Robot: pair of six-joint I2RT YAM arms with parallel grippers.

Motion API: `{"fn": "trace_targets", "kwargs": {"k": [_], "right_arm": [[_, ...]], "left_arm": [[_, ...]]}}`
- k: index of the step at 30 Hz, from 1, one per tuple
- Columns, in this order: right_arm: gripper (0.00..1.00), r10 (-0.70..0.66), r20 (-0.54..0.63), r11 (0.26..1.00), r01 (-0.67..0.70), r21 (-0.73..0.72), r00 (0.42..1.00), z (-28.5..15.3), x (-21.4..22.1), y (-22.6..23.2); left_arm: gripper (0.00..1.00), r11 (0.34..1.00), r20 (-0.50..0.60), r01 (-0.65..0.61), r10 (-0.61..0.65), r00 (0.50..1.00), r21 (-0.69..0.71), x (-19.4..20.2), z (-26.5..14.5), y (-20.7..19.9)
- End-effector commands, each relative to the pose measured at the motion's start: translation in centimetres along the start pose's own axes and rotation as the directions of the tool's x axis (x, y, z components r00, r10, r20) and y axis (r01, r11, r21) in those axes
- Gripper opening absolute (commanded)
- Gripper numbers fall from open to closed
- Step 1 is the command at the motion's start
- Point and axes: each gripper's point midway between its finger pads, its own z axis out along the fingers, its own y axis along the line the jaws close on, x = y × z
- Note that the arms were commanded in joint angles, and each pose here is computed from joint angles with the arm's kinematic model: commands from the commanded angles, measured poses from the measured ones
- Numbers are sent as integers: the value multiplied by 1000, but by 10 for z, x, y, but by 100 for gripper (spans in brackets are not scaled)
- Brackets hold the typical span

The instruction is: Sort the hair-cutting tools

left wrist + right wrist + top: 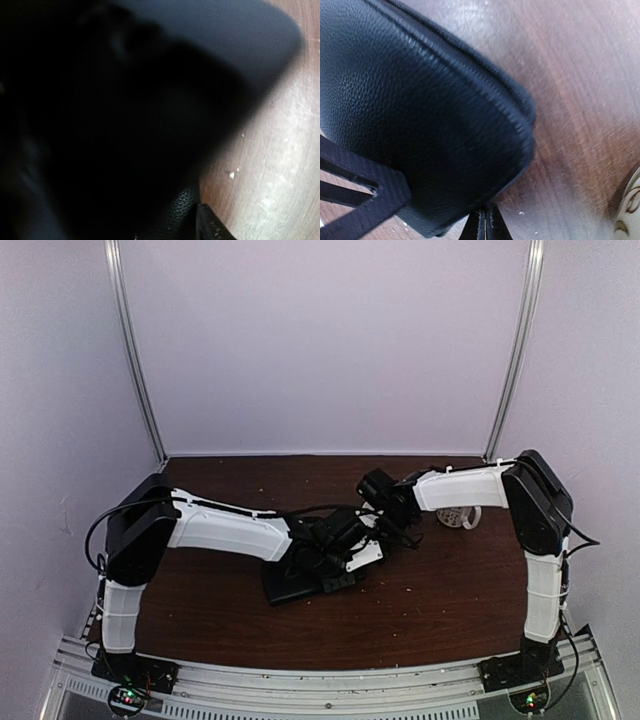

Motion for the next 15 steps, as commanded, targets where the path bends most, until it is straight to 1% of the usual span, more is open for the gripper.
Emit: {"fn": "trace_targets", "kwargs": {"k": [1,5,8,11,15], "right_arm": [[0,-9,-70,997,4,-72,998,-10,25,19],[0,0,-116,991,-15,-131,993,-16,45,35],[0,6,-145,984,-31,-175,989,-19,59,46],[0,-10,-160,986,-17,-166,987,-23,71,48],[0,-38,-169,994,20,-107,985,-29,81,40]], "left_arm": [[43,999,-128,32,-32,991,3,36,32,-1],[37,998,-138,62,-60,989,9,40,35,4],[34,998,-143,63,-60,988,18,41,37,3],[32,998,-145,61,-56,988,25,42,37,2],[29,998,-147,61,-56,988,31,43,37,0]]}}
